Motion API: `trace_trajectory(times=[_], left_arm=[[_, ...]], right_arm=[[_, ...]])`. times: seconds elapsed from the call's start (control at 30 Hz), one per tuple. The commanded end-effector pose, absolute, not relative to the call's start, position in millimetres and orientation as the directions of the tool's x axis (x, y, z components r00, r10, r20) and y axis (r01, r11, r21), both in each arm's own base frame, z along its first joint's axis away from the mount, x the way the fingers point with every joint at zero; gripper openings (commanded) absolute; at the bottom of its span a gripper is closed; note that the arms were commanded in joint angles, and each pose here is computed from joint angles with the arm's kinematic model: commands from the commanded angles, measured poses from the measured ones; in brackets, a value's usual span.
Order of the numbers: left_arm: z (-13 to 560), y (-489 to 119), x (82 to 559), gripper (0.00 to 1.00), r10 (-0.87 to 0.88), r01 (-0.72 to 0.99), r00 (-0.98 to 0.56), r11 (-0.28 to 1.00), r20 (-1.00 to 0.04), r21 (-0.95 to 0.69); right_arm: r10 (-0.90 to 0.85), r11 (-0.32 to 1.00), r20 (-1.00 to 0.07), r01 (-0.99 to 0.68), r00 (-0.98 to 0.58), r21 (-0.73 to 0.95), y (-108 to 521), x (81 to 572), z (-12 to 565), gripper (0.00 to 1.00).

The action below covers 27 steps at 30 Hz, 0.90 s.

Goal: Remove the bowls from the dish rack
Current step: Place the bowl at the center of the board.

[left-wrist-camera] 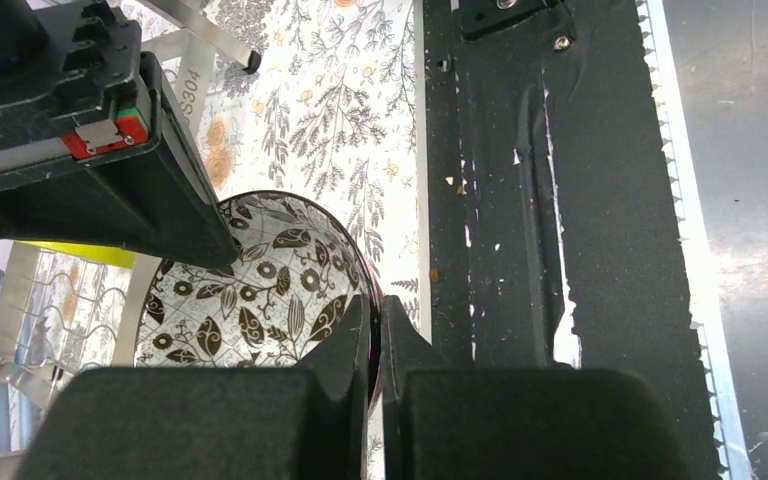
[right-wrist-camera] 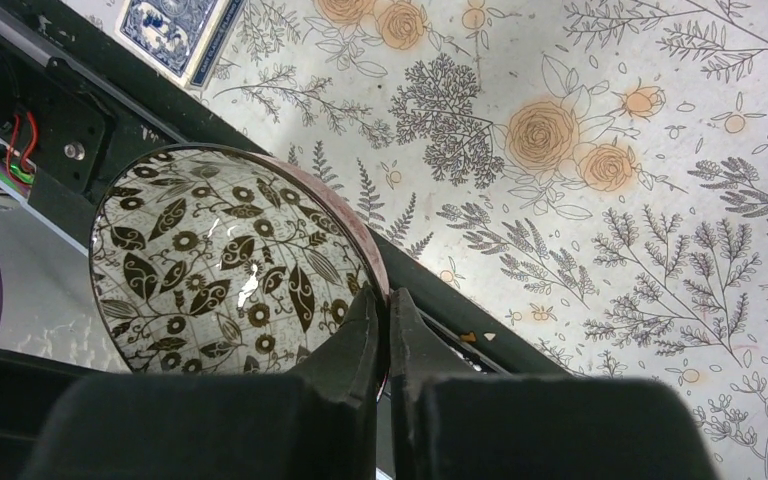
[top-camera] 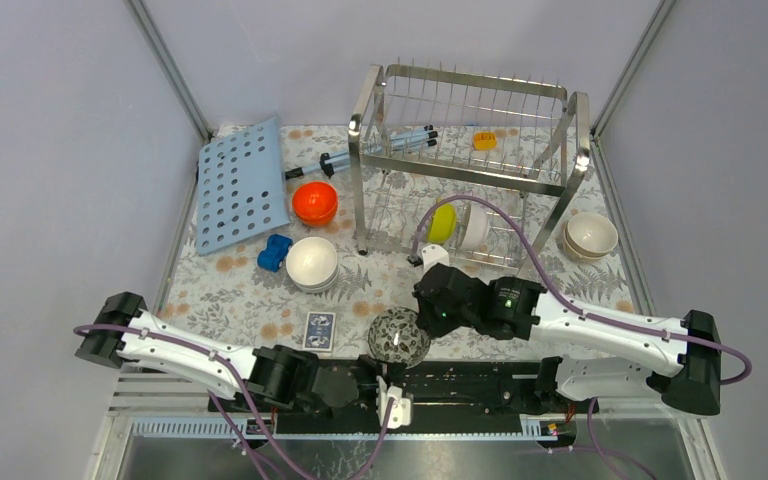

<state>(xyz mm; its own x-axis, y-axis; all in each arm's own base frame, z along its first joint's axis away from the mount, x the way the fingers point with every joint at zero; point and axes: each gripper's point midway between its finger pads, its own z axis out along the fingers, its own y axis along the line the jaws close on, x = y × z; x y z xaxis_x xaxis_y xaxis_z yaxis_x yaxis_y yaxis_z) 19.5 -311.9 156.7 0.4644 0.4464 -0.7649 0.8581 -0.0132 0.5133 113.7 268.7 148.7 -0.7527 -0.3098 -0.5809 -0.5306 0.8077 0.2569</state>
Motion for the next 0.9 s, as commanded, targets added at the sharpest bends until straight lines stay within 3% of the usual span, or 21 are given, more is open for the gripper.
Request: trace_trajectory(times=[0.0,0.03,0.17,0.2,0.23,0.43,0.53,0.67,0.77,0.87], left_arm=[[186,-322,27,0.0,0.351,0.879,0.382,0.149,-0.855,0.454],[186,-321,30,0.0,0.35,0.884,0.347,0.186,-0.87,0.428],[192,-314,43,0.69,0.325,0.884,0.207,0.341,-0.923,0.318],[194,-311,46,0.91,0.308,0.882,0.172,0.376,-0.936,0.285],[197,-309,49,0.98,0.287,0.876,0.137,0.413,-0.948,0.251],[213,-284,80,0.99,0.091,0.704,-0.139,0.709,-0.986,-0.034],[215,-278,88,0.99,0.02,0.601,-0.251,0.787,-0.968,-0.14],[208,-288,92,0.99,-0.113,0.488,-0.457,0.797,-0.882,-0.355],[200,-298,102,0.99,-0.247,0.322,-0.63,0.779,-0.736,-0.538],[196,-301,114,0.99,-0.347,0.203,-0.668,0.765,-0.658,-0.61]], right_arm=[[-0.267,0.811,-0.595,-0.51,-0.758,0.285,272,114,152,0.0],[-0.257,0.816,-0.599,-0.503,-0.758,0.285,271,115,152,0.0],[-0.197,0.848,-0.621,-0.45,-0.758,0.279,257,120,154,0.0],[-0.173,0.859,-0.626,-0.428,-0.76,0.283,252,121,153,0.0],[-0.151,0.865,-0.634,-0.412,-0.759,0.288,248,122,154,0.0],[-0.014,0.908,-0.676,-0.293,-0.736,0.3,214,131,152,0.0],[0.039,0.918,-0.682,-0.243,-0.73,0.312,203,133,146,0.0],[0.086,0.931,-0.68,-0.184,-0.728,0.315,196,136,139,0.0],[0.129,0.933,-0.681,-0.145,-0.721,0.33,196,140,136,0.0],[0.183,0.928,-0.677,-0.103,-0.712,0.359,198,144,130,0.0]])
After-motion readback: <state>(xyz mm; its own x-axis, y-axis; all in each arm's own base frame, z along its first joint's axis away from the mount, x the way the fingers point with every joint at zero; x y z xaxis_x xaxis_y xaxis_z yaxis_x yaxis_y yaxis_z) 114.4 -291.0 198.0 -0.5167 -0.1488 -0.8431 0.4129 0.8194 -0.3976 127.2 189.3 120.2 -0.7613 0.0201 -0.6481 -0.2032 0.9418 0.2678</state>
